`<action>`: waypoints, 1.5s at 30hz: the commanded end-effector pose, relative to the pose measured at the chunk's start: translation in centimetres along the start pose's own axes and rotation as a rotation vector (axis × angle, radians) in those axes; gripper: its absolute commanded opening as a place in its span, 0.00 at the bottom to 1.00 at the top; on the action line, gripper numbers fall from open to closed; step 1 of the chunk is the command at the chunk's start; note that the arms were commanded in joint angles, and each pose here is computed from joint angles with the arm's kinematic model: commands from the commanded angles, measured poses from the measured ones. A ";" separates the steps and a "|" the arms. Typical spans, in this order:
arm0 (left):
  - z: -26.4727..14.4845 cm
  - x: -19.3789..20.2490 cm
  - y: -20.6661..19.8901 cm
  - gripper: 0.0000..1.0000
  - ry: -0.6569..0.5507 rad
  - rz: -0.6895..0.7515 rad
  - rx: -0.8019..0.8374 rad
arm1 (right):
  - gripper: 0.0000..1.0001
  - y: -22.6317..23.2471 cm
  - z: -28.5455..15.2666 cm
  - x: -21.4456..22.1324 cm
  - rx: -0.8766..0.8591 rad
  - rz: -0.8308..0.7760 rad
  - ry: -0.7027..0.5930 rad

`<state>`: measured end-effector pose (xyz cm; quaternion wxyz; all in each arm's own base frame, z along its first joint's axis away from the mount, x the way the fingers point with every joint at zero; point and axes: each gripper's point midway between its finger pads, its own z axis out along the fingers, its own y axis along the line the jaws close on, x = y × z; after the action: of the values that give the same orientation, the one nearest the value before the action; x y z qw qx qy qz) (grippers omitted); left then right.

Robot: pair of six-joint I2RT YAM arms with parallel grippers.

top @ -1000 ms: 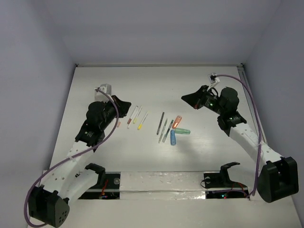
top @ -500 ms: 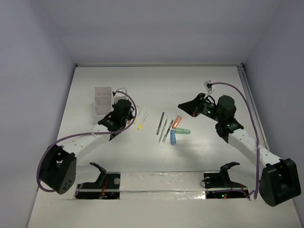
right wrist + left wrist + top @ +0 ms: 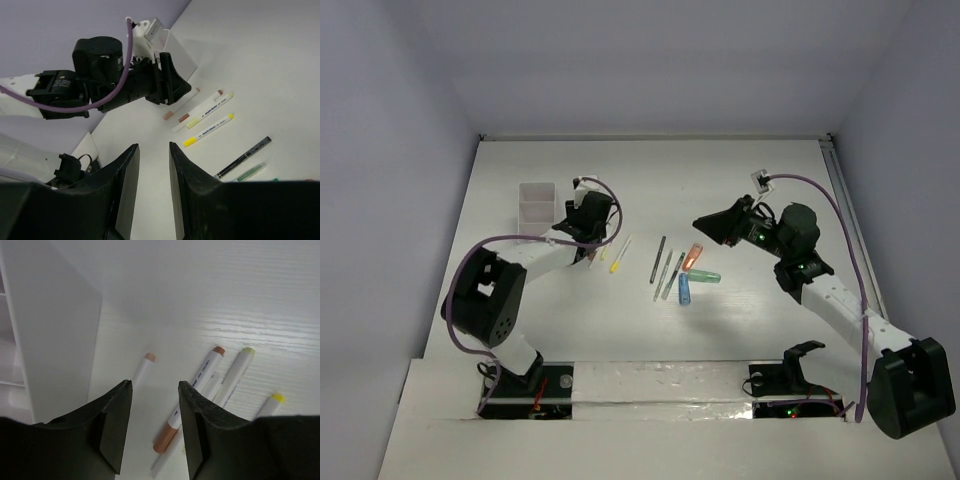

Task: Sort the stationery into containers
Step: Pick up the pen from the center of the board.

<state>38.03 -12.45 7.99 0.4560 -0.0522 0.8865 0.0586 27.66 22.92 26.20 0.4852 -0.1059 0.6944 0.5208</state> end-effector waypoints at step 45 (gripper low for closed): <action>4.2 4.4 1.9 0.19 0.240 0.005 -0.020 | 0.35 0.8 -0.3 -1.6 0.005 -0.067 -0.063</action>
<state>38.78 -10.87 2.18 0.3580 -0.0552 0.9311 0.0436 28.03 22.50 26.50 0.5013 -0.0986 0.6927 0.5091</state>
